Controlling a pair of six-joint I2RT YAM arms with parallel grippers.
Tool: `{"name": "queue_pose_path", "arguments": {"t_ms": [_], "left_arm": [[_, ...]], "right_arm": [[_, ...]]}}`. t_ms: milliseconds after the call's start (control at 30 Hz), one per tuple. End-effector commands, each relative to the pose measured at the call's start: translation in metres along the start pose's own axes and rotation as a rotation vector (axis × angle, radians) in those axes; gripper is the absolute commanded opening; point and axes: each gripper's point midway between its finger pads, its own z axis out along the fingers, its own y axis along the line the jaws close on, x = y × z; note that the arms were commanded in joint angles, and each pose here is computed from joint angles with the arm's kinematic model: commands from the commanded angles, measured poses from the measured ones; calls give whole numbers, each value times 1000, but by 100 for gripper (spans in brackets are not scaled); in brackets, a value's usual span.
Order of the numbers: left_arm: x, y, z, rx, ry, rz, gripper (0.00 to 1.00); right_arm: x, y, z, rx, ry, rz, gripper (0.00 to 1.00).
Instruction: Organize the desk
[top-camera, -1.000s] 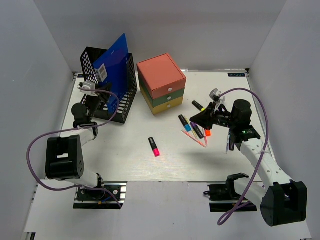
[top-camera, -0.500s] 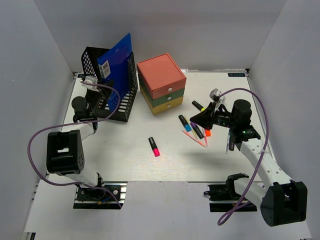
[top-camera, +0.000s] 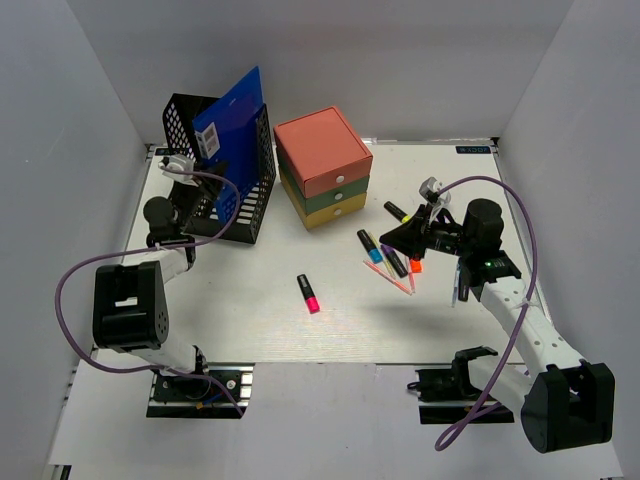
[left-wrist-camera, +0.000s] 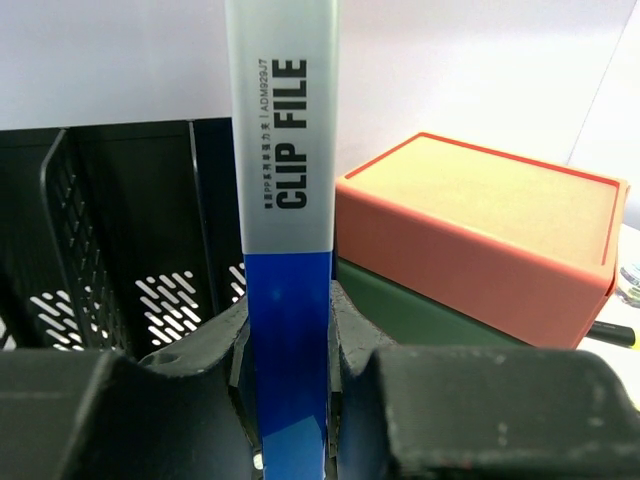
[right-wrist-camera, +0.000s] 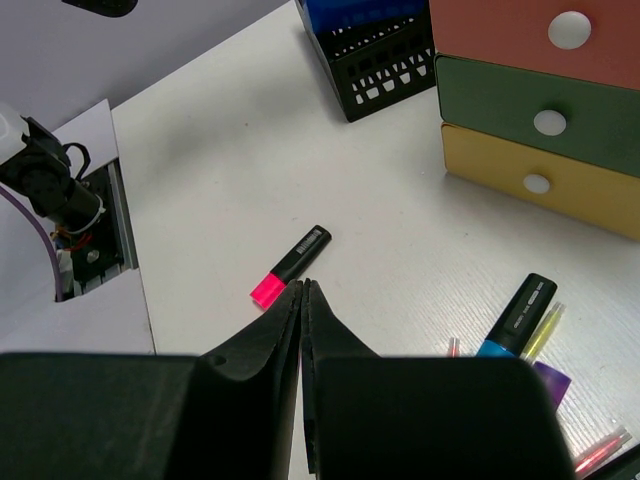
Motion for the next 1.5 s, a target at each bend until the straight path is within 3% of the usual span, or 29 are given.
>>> {"name": "queue_pose_path", "arguments": {"t_ms": [0, 833, 1200, 1300, 1467], "left_arm": [[-20, -5, -7, -8, -54, 30, 0], [-57, 1, 0, -42, -208, 19, 0], [-38, 6, -3, -71, -113, 32, 0], [-33, 7, -7, -82, -84, 52, 24], [-26, 11, -9, -101, -24, 66, 45]], "right_arm": [[-8, 2, 0, -20, -24, -33, 7], [-5, 1, 1, -22, -19, -27, 7], [-6, 2, 1, -25, -21, -29, 7], [-6, 3, 1, -28, -20, -28, 8], [-7, 3, 0, -26, -23, -29, 7]]}}
